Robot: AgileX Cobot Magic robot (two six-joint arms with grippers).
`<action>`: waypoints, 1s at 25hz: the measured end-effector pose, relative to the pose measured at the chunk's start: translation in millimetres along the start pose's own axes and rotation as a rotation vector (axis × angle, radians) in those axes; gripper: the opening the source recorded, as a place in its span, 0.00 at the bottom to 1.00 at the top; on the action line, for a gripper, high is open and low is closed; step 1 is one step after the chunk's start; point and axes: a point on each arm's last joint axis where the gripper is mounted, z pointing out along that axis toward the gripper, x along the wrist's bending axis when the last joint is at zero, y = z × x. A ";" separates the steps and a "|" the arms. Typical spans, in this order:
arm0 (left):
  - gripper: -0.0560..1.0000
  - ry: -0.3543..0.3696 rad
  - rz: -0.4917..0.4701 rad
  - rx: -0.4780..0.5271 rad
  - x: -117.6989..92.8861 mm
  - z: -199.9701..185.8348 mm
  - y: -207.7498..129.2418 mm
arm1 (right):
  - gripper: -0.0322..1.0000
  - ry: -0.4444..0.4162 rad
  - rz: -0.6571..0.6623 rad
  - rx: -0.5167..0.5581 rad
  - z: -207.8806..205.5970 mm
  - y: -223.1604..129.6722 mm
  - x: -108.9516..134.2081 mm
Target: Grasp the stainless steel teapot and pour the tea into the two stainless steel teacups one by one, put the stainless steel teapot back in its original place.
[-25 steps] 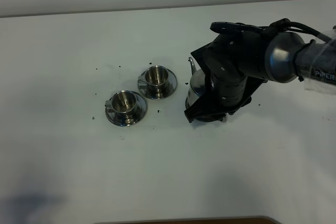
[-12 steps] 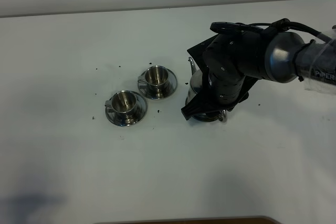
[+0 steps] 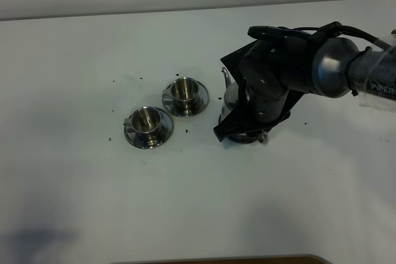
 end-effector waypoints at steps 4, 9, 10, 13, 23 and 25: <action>0.46 0.000 0.001 0.000 0.0 0.0 0.0 | 0.22 0.000 0.000 0.000 0.0 0.0 0.0; 0.46 0.000 0.001 0.000 0.0 0.0 0.0 | 0.22 0.000 0.000 0.000 0.0 0.0 0.0; 0.46 0.000 0.001 0.000 0.0 0.0 0.0 | 0.22 0.000 0.000 0.000 0.0 0.0 0.0; 0.46 0.000 0.001 0.000 0.0 0.0 0.0 | 0.22 0.000 0.000 0.001 0.0 -0.1 0.0; 0.46 0.000 0.001 0.000 0.0 0.0 0.0 | 0.22 -0.005 0.000 0.012 0.0 -1.1 -0.4; 0.46 0.000 0.001 0.000 0.0 0.0 0.0 | 0.22 -0.005 0.000 0.012 0.0 -1.1 -0.4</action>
